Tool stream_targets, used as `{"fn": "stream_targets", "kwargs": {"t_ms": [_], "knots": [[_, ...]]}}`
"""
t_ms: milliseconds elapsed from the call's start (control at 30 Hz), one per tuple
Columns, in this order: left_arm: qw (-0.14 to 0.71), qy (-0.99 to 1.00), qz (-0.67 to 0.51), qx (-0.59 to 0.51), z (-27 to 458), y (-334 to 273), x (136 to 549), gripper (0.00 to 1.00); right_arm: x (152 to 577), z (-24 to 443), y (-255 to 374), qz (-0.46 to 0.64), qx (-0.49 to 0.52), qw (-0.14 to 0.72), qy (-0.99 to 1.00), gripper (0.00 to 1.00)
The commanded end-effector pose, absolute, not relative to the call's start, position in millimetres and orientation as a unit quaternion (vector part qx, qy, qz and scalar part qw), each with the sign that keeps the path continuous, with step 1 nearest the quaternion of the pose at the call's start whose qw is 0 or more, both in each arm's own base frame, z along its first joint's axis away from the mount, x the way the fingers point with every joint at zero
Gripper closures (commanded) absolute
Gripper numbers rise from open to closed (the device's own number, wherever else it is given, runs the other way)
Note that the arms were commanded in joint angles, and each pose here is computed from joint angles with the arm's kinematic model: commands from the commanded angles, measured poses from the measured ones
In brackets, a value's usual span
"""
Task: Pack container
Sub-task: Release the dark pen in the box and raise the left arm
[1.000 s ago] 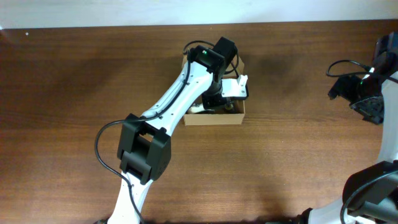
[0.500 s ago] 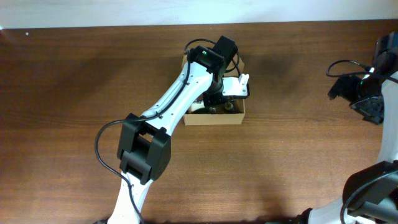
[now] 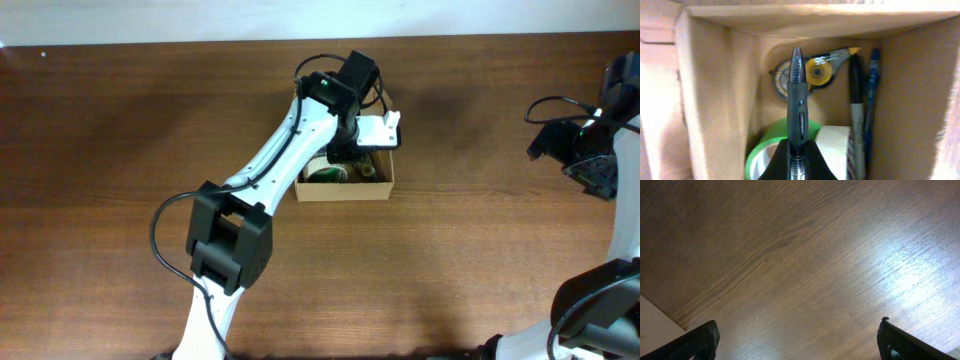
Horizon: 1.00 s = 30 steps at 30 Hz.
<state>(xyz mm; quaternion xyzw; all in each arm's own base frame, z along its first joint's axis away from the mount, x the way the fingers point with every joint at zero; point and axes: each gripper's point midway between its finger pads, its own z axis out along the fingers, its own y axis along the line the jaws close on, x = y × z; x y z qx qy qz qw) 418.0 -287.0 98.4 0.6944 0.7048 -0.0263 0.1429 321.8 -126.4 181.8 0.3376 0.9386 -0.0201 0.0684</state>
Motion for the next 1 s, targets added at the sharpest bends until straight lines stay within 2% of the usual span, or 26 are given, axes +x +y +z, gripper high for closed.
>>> {"fn": "stream_targets", "kwargs": {"t_ms": [0,267,333,367,500,567,600,633,667,833,967], "knots": [[0.134,0.714,-0.023,0.687,90,-274,424,0.98,321,178,-128,-0.019,0.341,0.063,0.938,0.01],[0.129,0.726,-0.042,0.674,89,-272,421,0.98,321,178,-128,-0.019,0.341,0.063,0.938,0.01],[0.131,0.729,-0.05,0.67,90,-275,419,0.96,321,178,-128,-0.019,0.341,0.063,0.938,0.01],[0.131,0.731,-0.051,0.668,90,-276,419,0.92,321,178,-128,-0.019,0.341,0.063,0.938,0.01],[0.13,0.744,-0.053,0.653,90,-275,419,0.6,321,178,-128,-0.019,0.341,0.063,0.938,0.01],[0.131,0.754,-0.054,0.642,91,-275,420,0.55,321,178,-128,-0.019,0.341,0.063,0.938,0.01],[0.132,0.762,-0.05,0.632,93,-274,421,0.49,321,178,-128,-0.019,0.341,0.063,0.938,0.01],[0.134,0.772,-0.045,0.62,96,-273,423,0.34,321,178,-128,-0.019,0.341,0.063,0.938,0.01],[0.138,0.776,-0.042,0.614,100,-272,424,0.3,321,178,-128,-0.019,0.341,0.063,0.938,0.01],[0.184,0.807,-0.014,0.561,149,-255,433,0.3,321,178,-128,-0.019,0.341,0.063,0.938,0.01],[0.264,0.819,0.031,0.508,226,-225,440,0.3,321,178,-128,-0.019,0.341,0.063,0.938,0.01]]}}
